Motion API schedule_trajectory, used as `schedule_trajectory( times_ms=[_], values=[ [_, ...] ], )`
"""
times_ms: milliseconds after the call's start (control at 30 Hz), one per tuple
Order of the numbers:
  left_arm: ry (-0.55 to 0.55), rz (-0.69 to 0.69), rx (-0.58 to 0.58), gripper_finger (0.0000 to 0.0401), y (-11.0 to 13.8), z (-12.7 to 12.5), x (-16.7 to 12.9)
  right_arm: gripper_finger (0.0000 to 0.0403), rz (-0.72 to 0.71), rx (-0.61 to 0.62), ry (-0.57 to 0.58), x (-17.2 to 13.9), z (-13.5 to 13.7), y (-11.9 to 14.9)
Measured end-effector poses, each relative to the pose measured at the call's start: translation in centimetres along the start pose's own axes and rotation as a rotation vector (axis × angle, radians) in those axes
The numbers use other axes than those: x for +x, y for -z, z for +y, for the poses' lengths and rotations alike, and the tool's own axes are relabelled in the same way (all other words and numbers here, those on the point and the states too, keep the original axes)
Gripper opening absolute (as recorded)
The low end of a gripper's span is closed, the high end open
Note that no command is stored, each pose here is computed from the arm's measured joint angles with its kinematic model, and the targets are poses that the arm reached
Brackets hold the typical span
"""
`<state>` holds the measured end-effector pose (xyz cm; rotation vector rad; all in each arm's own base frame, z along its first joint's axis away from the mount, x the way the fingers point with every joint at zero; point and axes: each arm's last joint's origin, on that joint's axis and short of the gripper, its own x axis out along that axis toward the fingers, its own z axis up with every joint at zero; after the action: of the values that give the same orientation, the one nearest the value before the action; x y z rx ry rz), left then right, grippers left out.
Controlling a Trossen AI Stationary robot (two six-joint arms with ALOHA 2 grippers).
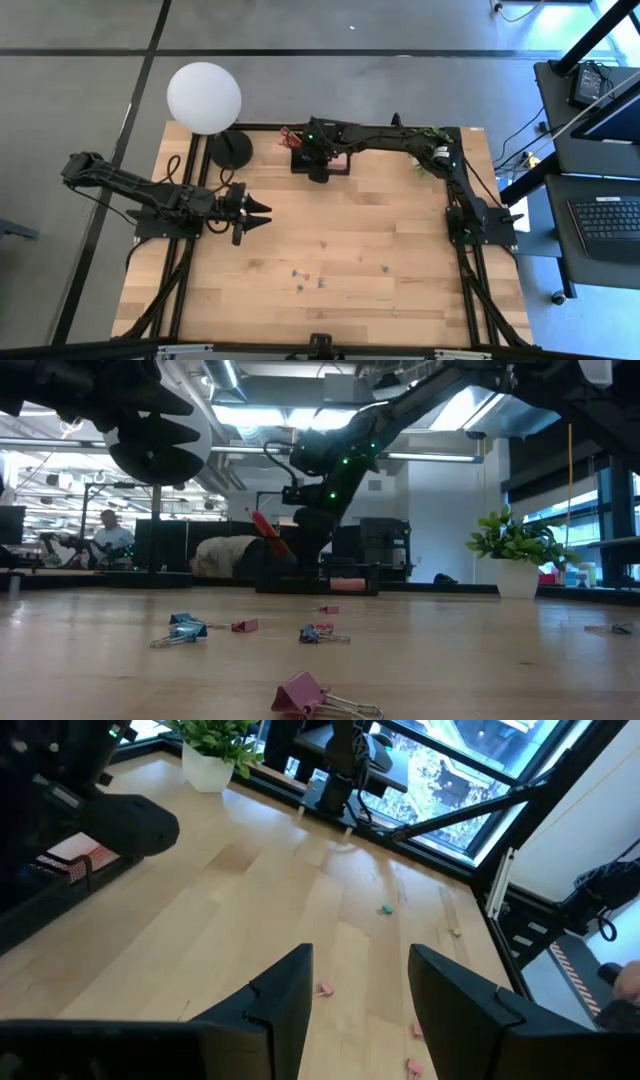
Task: Pick and place office supplies into organizer
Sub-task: Put the blue eraser into the black desk organizer, then put the pink binder clip into the black desk organizer
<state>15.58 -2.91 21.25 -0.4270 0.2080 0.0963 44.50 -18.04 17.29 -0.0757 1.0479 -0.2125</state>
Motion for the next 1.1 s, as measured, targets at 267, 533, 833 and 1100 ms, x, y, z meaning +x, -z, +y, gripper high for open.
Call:
schedule_trajectory(
  times_ms=[267, 533, 833, 1100],
  values=[
    [-0.017, -0.009, 0.003, 0.0159, -0.03, 0.05, 0.0, 0.0068, -0.021, 0.0, 0.008, 0.11, -0.04, -0.19],
    [-0.017, -0.009, 0.003, 0.0159, -0.03, 0.05, 0.0, 0.0082, -0.026, 0.002, 0.009, 0.09, -0.04, -0.24],
    [-0.017, -0.009, 0.003, 0.0159, -0.03, 0.05, 0.0, 0.0112, -0.025, 0.002, 0.005, 0.09, 0.01, -0.24],
    [-0.017, -0.009, 0.003, 0.0159, -0.03, 0.05, 0.0, 0.0118, -0.025, 0.003, 0.006, 0.09, -0.01, -0.24]
  ],
)
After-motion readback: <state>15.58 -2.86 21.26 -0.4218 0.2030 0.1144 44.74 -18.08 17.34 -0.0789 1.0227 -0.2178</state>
